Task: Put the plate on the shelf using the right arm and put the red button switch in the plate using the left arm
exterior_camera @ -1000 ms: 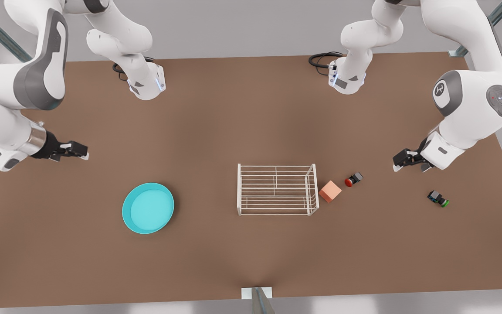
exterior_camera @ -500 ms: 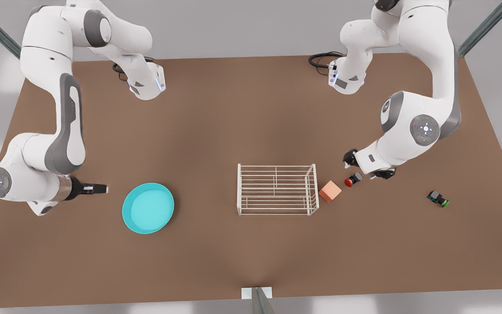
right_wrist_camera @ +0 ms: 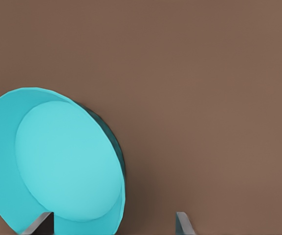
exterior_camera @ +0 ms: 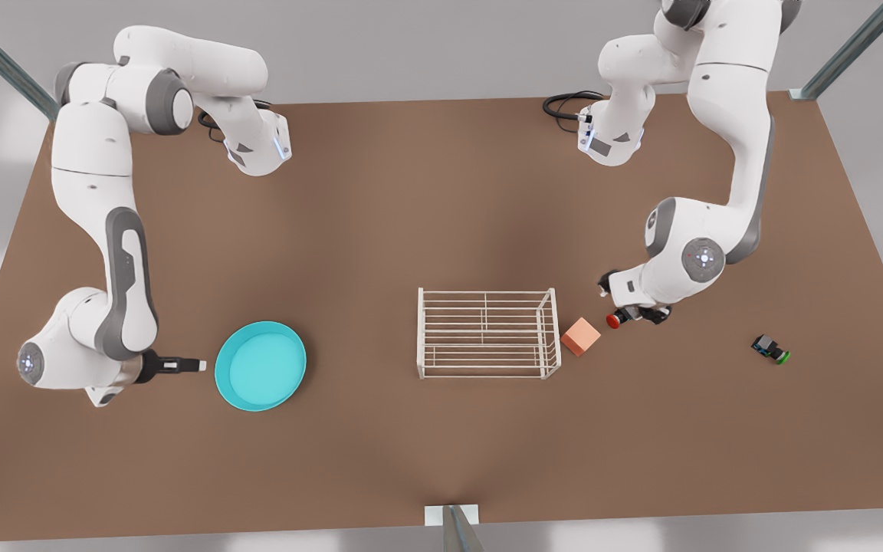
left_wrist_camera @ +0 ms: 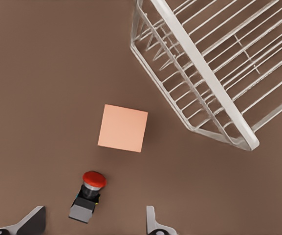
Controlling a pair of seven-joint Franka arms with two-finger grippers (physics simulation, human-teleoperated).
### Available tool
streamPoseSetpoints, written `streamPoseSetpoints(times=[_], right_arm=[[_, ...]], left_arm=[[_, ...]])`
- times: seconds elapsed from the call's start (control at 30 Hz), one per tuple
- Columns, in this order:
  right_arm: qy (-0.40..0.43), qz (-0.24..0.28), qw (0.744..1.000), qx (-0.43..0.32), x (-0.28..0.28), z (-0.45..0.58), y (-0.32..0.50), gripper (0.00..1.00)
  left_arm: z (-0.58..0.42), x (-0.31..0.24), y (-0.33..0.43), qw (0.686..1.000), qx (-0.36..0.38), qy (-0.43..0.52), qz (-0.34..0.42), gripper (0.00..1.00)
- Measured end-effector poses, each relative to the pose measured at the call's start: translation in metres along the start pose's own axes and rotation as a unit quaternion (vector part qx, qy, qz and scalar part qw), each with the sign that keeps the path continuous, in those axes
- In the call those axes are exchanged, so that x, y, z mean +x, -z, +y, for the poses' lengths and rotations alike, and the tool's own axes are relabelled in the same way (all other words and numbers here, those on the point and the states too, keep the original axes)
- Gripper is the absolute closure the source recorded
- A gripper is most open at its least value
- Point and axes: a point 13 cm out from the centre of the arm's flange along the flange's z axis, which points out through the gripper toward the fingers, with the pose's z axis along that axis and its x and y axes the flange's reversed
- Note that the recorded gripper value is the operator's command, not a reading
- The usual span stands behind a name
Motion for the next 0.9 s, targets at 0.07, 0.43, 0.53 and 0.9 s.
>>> streamPoseSetpoints(times=[0.07, 0.43, 0.53, 0.9], right_arm=[[0.011, 0.004, 1.000, -0.004, -0.001, 0.001, -0.015, 0.04], [0.084, 0.003, 0.996, -0.007, -0.010, 0.023, -0.057, 0.11], [0.096, 0.000, 0.995, -0.005, -0.012, 0.022, -0.060, 0.27], [0.120, -0.003, 0.993, -0.010, -0.016, 0.017, -0.080, 0.41]], left_arm=[[0.018, 0.001, -0.012, 1.000, -0.005, 0.000, -0.006, 0.00], [0.041, 0.034, -0.062, 0.999, -0.036, -0.039, -0.009, 0.00], [0.049, 0.046, -0.070, 0.998, -0.037, -0.041, -0.008, 0.00], [0.030, 0.064, -0.113, 0.998, -0.018, -0.068, 0.002, 0.00]])
